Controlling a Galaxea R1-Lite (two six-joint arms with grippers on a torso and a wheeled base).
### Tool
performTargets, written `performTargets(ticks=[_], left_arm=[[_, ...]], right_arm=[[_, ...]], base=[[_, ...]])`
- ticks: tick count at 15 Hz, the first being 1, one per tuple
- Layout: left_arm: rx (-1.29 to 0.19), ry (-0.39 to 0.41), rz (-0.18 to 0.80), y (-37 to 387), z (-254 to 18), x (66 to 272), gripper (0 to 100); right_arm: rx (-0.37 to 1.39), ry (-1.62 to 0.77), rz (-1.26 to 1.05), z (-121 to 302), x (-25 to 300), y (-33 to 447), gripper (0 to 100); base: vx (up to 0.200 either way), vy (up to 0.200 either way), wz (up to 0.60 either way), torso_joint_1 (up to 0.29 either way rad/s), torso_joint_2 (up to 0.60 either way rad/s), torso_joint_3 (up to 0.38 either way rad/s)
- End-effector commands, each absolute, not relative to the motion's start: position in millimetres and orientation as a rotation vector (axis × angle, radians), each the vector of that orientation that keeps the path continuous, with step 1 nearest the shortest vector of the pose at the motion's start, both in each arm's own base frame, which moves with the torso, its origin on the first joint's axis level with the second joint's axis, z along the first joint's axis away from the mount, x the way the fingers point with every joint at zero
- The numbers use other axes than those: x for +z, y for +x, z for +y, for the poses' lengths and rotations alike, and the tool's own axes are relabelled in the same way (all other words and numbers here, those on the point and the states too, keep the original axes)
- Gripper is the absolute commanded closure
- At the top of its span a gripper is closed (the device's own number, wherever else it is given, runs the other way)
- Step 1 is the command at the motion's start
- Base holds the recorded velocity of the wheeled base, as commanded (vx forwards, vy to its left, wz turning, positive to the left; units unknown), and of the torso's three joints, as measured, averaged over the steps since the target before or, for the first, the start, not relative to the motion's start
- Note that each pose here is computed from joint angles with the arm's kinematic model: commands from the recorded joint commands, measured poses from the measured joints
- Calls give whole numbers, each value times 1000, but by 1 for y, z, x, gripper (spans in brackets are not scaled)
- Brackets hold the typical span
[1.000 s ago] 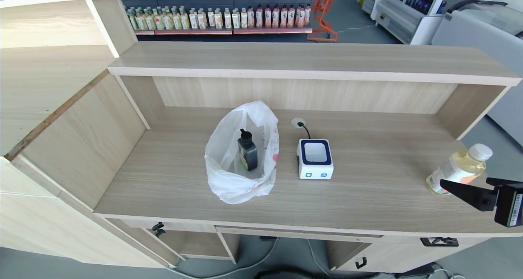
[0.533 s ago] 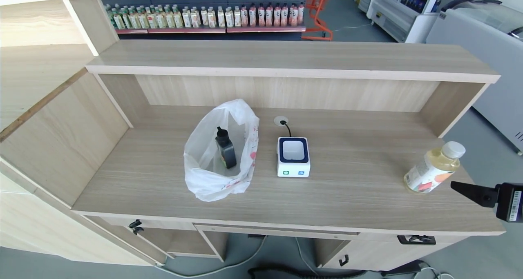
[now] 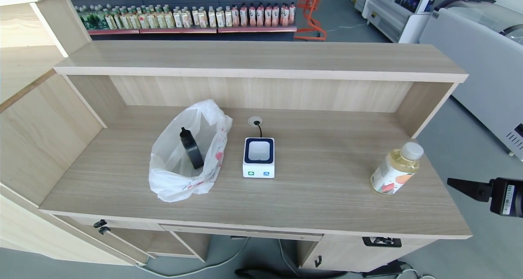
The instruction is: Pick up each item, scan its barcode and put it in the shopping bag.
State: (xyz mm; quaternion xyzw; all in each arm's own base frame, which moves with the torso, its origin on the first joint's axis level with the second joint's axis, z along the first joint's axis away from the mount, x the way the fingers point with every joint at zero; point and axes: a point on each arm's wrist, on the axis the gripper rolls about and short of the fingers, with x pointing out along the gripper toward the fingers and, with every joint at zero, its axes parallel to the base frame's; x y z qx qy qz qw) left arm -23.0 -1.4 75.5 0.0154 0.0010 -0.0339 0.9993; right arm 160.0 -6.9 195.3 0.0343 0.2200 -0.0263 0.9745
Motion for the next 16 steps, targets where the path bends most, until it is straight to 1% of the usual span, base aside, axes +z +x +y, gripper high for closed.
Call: performTargets(ticks=[1,5,7,8,9,11,12,16], left_arm=[[-68,31,4,-23,-1,75,0],[-68,29,4,-23,-1,75,0],[-68,31,4,-23,-1,75,0],[-68,31,4,-23,-1,75,0],[-68,31,4,-23,-1,75,0],[-68,31,4,-23,-1,75,0],[-68,29,4,-23,-1,75,0],[-68,29,4,-23,-1,75,0]], right_arm=[[-53,69,459,-7,193,163,0],[-91,62,527,-8,181,177,0],[-108,132,568,-7,170,192,0],[-108,132,568,-7,170,192,0],[-96,196,580,0,160,207,0],[-88,198,559,1,151,224,0],[-57,192,536,8,144,237,0],[18,181,503,29,128,262,0]], base=[[0,-200,0,7,2,7],[0,0,0,0,0,0],[0,0,0,0,0,0],[0,0,0,0,0,0],[0,0,0,0,0,0],[0,0,0,0,0,0],[0,0,0,0,0,0],[0,0,0,0,0,0]])
